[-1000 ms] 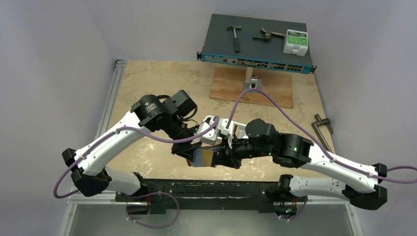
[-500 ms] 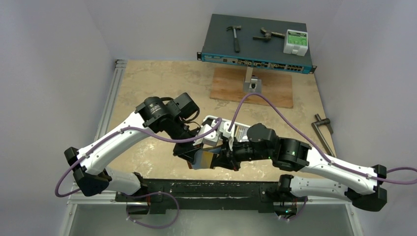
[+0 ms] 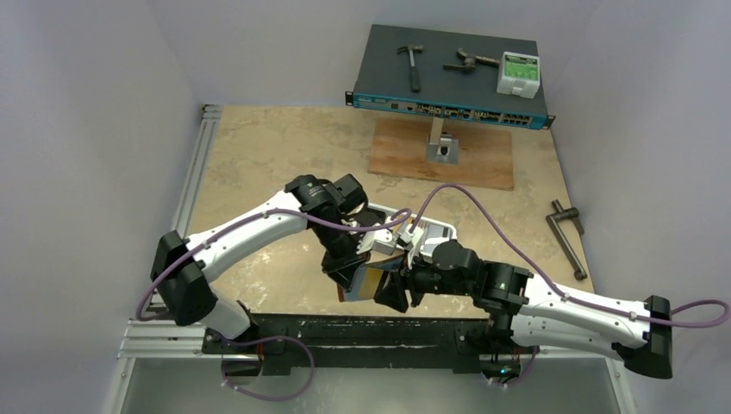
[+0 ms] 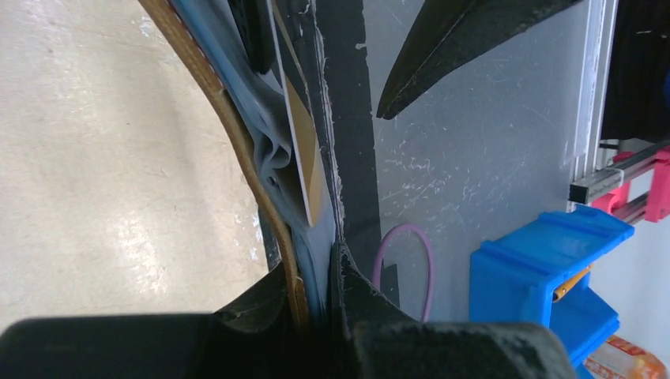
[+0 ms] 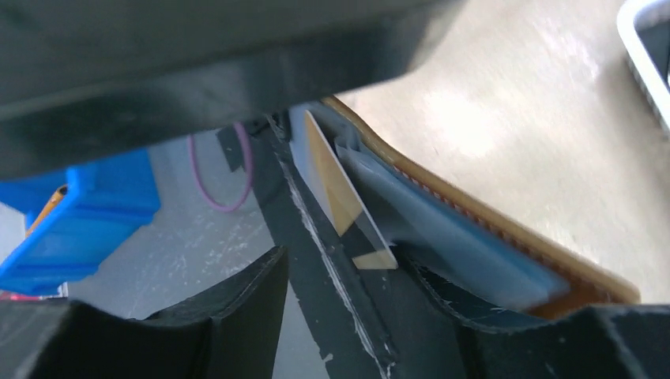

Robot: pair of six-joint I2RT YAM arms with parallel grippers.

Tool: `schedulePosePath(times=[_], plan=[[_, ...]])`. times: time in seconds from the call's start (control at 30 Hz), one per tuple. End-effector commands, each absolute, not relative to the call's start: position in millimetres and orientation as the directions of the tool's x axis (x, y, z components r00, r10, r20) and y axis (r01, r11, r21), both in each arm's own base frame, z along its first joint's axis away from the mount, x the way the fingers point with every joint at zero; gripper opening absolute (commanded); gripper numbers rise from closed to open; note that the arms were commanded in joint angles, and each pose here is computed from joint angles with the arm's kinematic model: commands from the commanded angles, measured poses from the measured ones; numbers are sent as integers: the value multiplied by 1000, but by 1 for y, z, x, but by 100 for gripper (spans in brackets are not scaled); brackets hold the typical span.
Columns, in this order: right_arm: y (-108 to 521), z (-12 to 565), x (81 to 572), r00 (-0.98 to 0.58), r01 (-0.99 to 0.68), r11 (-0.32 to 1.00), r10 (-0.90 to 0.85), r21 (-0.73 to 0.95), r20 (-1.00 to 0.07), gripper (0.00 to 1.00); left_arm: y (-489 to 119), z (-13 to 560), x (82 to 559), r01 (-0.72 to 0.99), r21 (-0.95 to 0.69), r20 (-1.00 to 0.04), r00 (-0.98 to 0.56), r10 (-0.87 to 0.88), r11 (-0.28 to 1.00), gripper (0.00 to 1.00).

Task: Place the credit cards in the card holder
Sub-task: Place the card holder at the center of the board.

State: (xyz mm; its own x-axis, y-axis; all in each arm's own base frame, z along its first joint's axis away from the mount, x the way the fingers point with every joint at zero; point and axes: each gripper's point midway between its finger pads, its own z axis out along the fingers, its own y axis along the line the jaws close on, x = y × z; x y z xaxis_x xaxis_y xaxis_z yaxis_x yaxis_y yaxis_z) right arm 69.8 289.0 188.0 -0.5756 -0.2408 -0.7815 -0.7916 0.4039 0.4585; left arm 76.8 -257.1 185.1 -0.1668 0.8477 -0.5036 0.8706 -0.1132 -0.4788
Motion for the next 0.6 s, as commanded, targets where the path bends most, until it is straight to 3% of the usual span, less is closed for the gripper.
schedulePosePath(times=[0.0,0.13,0.37,0.47,0.53,0.57], plan=[[290,173,87,-625,-717,495,-143,491,-768,52,-284,163,74,806,-564,-539,-193,820,-182,7],[268,144,84,-690,-638,570,-122,519,-714,56,-290,135,83,758,-637,-479,-246,843,-141,7],[263,138,83,-741,-549,537,42,640,-670,51,-298,92,90,639,-769,-290,-359,887,7,11],[267,130,83,-754,-533,540,45,651,-655,50,-302,85,96,615,-787,-245,-399,884,59,24],[268,125,86,-754,-522,553,56,649,-654,50,-304,83,100,618,-781,-241,-431,870,90,48],[269,125,88,-755,-517,551,66,654,-652,50,-306,82,103,635,-766,-258,-442,859,97,52]])
